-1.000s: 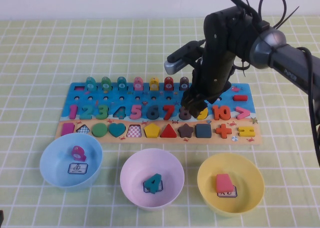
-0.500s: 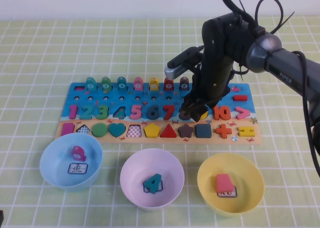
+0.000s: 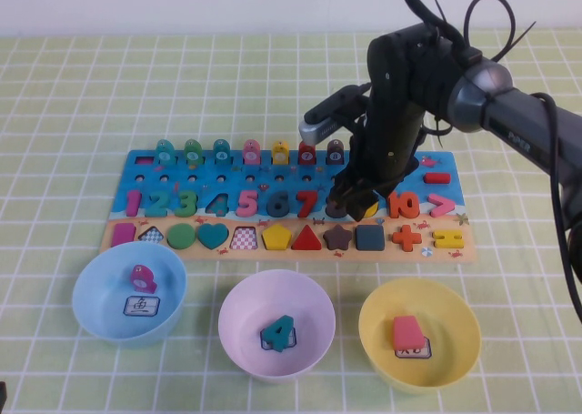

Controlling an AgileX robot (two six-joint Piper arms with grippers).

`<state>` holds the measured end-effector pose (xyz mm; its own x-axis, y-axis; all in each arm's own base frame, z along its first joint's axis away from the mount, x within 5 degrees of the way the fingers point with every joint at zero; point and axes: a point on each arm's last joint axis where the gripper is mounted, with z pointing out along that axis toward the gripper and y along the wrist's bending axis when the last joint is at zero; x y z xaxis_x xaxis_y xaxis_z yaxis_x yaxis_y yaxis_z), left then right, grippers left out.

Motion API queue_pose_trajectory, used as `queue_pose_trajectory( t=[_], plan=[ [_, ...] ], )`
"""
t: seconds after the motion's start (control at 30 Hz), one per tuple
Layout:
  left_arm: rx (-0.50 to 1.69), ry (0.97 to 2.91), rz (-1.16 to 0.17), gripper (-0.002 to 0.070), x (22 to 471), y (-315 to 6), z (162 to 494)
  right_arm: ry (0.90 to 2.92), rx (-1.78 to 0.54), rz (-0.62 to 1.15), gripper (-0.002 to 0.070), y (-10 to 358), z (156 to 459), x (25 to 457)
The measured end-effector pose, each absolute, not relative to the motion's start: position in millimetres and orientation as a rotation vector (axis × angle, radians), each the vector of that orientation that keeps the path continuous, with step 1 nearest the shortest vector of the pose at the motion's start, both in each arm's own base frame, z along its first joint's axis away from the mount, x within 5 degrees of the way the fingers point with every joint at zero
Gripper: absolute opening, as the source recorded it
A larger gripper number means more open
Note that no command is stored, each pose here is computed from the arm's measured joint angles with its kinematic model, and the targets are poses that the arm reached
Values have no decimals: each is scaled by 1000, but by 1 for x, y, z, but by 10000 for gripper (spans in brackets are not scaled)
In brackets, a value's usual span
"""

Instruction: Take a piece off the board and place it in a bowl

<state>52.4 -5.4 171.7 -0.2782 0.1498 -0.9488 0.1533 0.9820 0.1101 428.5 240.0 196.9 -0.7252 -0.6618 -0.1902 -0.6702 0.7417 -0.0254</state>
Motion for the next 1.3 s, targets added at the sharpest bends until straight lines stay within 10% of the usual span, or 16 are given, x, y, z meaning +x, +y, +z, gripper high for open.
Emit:
queue_pose_trajectory(
  t=[0.63, 1.3],
  plan=[
    [220, 1858, -3, -5, 52, -5, 172, 2750, -1038, 57, 325, 242, 199, 434],
    [220, 1858, -3, -5, 52, -5, 172, 2521, -982, 223, 321, 260, 296, 410]
  ],
)
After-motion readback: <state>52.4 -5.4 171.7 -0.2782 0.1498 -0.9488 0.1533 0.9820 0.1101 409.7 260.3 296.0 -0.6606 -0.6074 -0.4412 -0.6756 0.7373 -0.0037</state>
